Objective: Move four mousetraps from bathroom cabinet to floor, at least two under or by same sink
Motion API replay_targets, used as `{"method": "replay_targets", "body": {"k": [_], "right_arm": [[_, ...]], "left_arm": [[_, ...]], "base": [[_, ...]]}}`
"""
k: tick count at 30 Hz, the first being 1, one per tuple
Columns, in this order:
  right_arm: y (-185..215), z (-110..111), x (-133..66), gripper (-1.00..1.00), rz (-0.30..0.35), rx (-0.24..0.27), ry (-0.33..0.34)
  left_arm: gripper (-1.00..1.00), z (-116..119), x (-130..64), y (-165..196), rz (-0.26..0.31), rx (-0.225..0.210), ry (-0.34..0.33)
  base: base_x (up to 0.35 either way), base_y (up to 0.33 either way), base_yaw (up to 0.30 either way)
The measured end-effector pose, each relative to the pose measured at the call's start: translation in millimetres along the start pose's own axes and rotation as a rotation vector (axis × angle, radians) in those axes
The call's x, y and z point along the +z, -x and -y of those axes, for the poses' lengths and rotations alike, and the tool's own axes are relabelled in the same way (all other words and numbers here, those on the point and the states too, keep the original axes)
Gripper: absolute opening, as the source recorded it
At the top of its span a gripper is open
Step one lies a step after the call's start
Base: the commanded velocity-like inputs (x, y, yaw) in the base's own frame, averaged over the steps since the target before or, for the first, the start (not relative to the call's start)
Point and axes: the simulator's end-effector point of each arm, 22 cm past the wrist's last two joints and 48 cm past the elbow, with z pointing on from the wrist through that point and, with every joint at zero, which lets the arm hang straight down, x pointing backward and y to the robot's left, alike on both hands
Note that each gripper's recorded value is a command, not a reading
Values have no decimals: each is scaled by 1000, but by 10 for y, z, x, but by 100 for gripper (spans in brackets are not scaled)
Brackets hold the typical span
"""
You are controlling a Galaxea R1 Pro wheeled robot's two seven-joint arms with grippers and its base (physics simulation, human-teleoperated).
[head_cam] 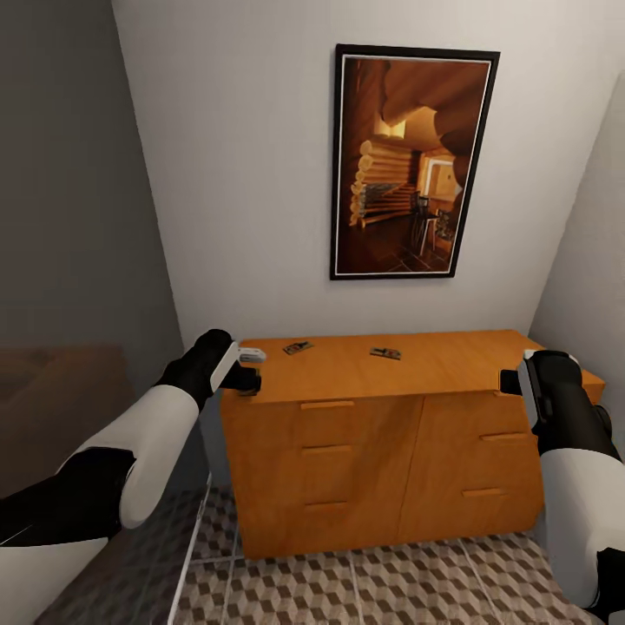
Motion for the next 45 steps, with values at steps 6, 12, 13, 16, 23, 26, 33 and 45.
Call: {"method": "replay_targets", "body": {"k": [6,12,13,16,23,26,33,45], "right_arm": [[0,-4,0,-100,0,0,1],[-14,-13,8,-100,-4,-1,3],[-21,-15,13,-100,-6,-2,4],[-65,-27,40,-100,-18,-5,5],[-97,-38,58,-100,-27,-8,7],[-198,-67,114,-100,-55,-16,9],[-436,-146,236,-100,-116,-32,21],[-1389,-901,749,-100,-203,-90,225]], "left_arm": [[-100,0,0,0,0,0,0],[-100,1,3,-4,-1,1,1],[-100,3,4,-5,-1,1,0],[-100,6,4,-5,-1,2,0],[-100,11,5,-7,-1,3,0],[-100,14,22,-33,-9,3,-1],[-100,69,39,-59,-15,3,-13],[-100,356,471,-644,-111,21,-47]], "base": [[-346,0,0],[-346,0,0],[-346,0,0],[-346,0,0],[-346,0,0],[-346,0,0],[-346,0,0],[-346,0,0]]}}
